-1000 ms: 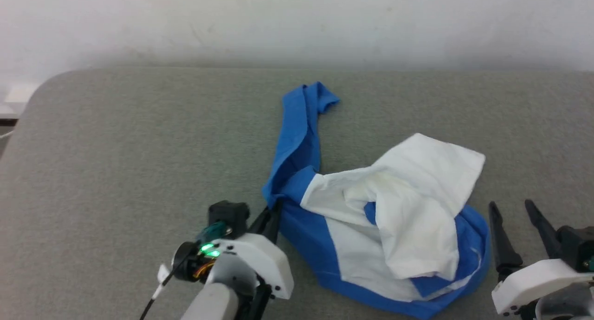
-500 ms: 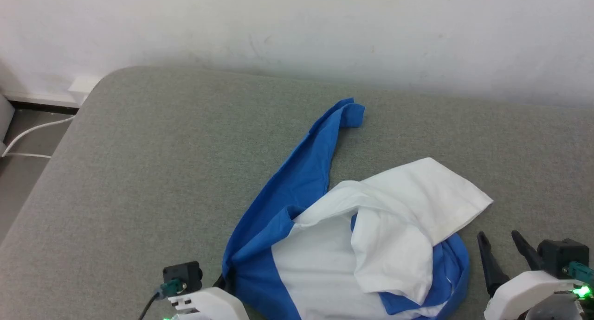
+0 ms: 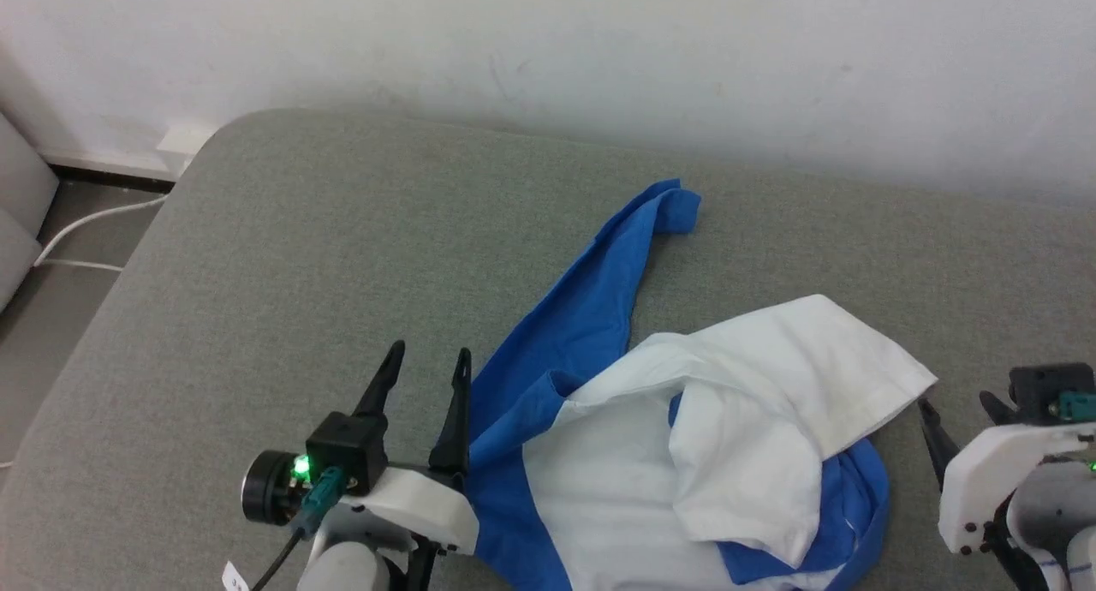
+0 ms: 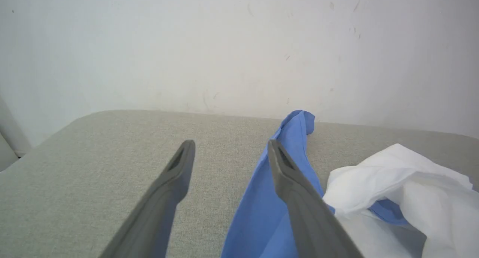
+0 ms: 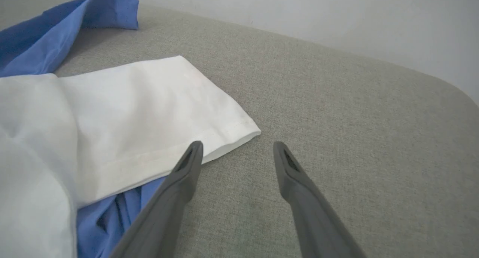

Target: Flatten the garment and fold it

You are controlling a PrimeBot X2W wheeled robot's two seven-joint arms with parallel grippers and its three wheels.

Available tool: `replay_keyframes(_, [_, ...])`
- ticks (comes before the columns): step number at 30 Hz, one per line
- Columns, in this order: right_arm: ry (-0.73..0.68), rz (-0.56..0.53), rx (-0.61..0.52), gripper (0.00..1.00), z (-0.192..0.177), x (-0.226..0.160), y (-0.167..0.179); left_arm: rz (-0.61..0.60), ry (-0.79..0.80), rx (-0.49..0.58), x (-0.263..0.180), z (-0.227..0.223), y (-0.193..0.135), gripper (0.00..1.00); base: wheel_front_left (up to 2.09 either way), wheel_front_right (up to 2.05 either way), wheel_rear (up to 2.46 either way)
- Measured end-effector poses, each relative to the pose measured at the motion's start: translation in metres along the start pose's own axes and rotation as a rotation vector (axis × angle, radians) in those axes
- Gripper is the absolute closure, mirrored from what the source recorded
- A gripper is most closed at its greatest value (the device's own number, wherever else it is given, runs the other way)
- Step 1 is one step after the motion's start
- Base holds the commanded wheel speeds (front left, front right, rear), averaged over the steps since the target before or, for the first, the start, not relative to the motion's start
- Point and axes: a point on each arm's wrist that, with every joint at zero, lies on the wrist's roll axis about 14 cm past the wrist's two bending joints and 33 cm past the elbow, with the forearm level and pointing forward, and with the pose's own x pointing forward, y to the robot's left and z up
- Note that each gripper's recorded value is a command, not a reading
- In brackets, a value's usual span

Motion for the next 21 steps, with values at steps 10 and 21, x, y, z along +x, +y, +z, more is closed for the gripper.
replay_keyframes(10, [0.28,0.022,-0.1,0.0,-0.017,0.051,-0.013,-0.021,-0.087,0.044,0.008,0.024,-0.011,0.0,0.0,0.0,0.0])
replay_keyframes(21, [0.425,0.097,-0.179,0.72,-0.049,0.093,0.008,0.048,-0.034,0.048,0.006,0.007,0.009,0.0,0.0,0.0,0.0])
